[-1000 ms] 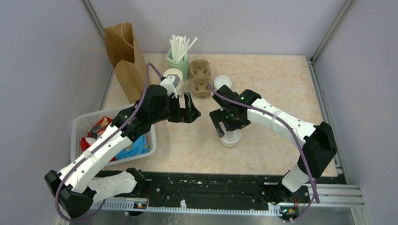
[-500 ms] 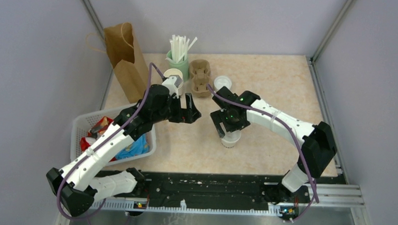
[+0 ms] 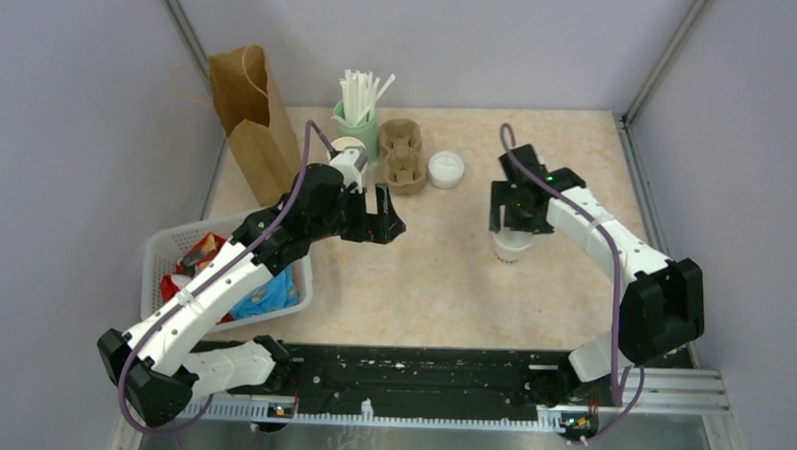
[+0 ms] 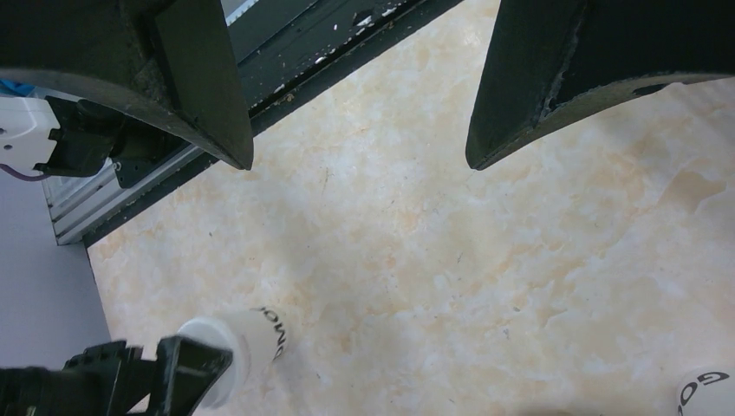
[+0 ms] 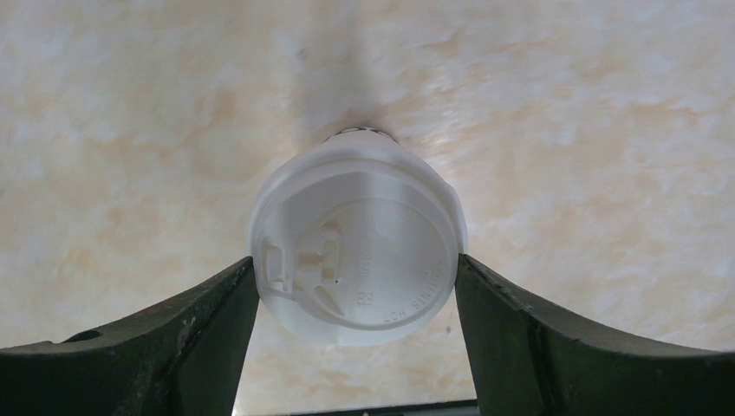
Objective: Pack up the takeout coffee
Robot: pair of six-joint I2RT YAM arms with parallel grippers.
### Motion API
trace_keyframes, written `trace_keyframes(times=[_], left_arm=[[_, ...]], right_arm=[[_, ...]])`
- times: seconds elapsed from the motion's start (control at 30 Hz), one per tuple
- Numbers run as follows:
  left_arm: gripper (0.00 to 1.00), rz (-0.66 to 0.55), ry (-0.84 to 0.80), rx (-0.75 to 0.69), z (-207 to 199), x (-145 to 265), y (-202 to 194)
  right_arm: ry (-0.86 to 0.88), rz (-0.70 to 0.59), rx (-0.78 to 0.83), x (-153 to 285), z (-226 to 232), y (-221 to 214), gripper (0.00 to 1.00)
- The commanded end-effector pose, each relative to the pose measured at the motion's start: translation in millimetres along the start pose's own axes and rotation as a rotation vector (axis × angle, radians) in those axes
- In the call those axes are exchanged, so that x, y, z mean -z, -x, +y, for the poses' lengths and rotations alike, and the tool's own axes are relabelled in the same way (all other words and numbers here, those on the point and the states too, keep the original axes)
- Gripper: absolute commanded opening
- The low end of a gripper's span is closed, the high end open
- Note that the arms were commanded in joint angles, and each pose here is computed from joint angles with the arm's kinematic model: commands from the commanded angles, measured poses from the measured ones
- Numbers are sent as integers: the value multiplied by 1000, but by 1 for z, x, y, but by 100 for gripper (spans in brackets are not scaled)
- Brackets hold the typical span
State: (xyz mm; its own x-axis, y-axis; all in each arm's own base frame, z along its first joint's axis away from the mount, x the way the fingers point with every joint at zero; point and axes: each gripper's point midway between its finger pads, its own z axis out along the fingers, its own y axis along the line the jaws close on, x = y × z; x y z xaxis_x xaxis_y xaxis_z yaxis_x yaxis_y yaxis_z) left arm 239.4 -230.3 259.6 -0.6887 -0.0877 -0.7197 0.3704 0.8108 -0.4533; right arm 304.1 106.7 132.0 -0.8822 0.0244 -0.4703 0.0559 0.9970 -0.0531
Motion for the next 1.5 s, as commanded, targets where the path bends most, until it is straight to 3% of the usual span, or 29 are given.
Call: trace_keyframes(times=[0.0,0.17,0.47,0.73,0.97,1.07,1.17,1.3,1.47], left_arm=[[98,-40,-39,-36,-13,6,21],[98,-35,-43,-35,-15,8,22],[98,-31,-40,-26,-14,14,21],[98,-55,-41,-2,-16,25,25],[98,-76,-51,3,-26,42,40],[98,-87,-53,5,-29,48,46],[98,-95,-63,4,-35,52,54],[98,-74,-74,0,-41,48,58],[98,-48,-92,10,-49,47,62]], right_arm=[[-177,-27,-146,-21,-79,10,79],[-241,-14,-244,-32,-125,9,80],[-189,-38,-257,-21,-123,13,94],[-171,-110,-241,26,-126,41,99],[-68,-248,-199,81,-103,97,99],[60,-285,-164,92,-66,116,99],[365,-332,-164,97,14,134,98],[772,-314,-376,100,104,148,92],[943,-254,-582,72,163,160,89]])
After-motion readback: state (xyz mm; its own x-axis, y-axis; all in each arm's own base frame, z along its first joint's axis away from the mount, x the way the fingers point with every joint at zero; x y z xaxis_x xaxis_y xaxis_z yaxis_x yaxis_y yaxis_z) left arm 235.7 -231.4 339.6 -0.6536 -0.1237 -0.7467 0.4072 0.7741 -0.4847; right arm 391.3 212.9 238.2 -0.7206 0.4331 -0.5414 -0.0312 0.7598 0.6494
